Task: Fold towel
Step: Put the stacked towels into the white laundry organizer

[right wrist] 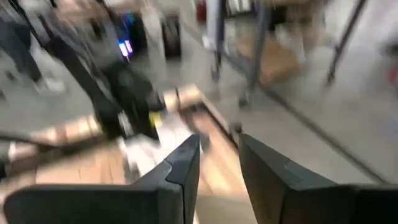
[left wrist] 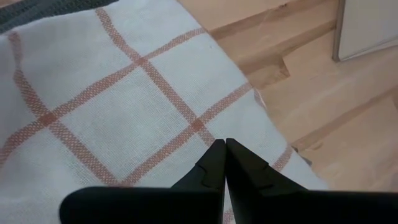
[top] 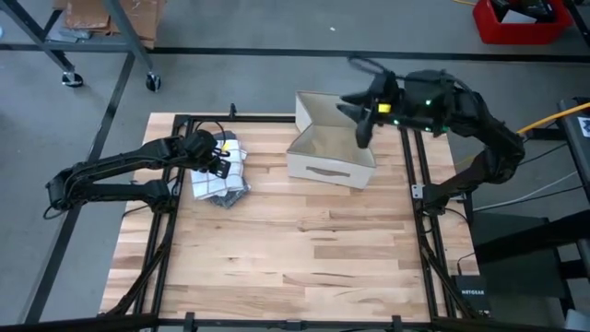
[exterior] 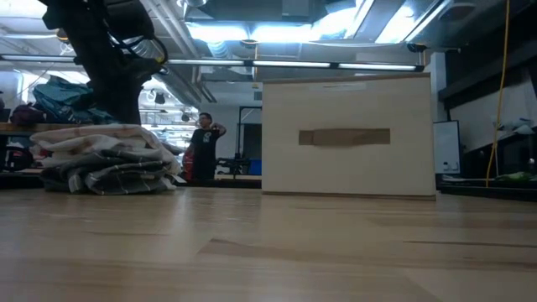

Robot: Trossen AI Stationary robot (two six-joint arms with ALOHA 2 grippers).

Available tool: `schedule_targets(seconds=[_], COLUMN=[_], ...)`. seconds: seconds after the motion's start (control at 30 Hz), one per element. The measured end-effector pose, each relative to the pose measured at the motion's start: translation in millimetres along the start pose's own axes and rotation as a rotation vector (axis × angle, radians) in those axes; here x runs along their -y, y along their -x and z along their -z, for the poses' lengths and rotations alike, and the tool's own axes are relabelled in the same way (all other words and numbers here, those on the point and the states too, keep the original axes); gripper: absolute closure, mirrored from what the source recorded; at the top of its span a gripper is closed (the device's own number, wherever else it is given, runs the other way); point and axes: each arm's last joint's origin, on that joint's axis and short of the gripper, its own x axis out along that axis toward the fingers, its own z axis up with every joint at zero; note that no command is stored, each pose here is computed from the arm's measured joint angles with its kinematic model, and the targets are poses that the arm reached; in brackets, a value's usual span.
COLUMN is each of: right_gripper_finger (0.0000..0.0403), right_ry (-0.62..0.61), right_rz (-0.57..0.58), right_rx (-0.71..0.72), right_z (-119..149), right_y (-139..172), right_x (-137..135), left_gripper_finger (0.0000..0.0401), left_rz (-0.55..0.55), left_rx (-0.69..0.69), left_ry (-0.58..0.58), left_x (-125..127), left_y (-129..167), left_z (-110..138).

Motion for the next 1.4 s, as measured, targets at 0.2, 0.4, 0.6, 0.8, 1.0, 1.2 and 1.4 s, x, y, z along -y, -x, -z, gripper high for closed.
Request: schedule_targets(seconds=[0.2,0.4,0.6,0.8,1.0,1.2,1.4], right_gripper_finger=[0.0288,0.0288,0.0288,0.0288,0.0288,0.0288,0.0288], right_ry=[-0.044,-0.058,-0.057,-0.063,-0.065,-0.109,-0.279], right_rz=[0.053,0.063,0.048,0.010,-0.014,-0.117,-0.172], right_rx=[-0.287,-0.319,-0.333,-0.342,-0.359,-0.388,-0.459], right_z=[33.9,42.9,44.7,44.8,46.0,46.8,51.3], right_y=[-10.5,-20.3,-26.1,-25.8,-25.4,-26.4,-36.3], right_x=[0.6,-1.2,-3.3,-4.4,-5.0,-8.6,-14.3], left_gripper_finger=[0.0398,0.0398,0.0398,0.0398,0.0398,0.0398,0.0398], left_rz=[-0.021,-0.143,-0.197,-0.097,0.104,0.322,0.452], left_rx=[-0.025,-0.111,-0.235,-0.386,-0.495,-0.445,-0.308], left_ry=[-0.003,-0.020,-0.038,-0.117,-0.230,-0.328,-0.268], left_x=[-1.9,-7.6,1.0,27.9,65.2,100.9,121.7], left_y=[0.1,-6.8,-33.7,-64.5,-75.4,-68.3,-62.5], left_z=[2.5,8.7,11.6,26.8,54.8,78.4,78.1])
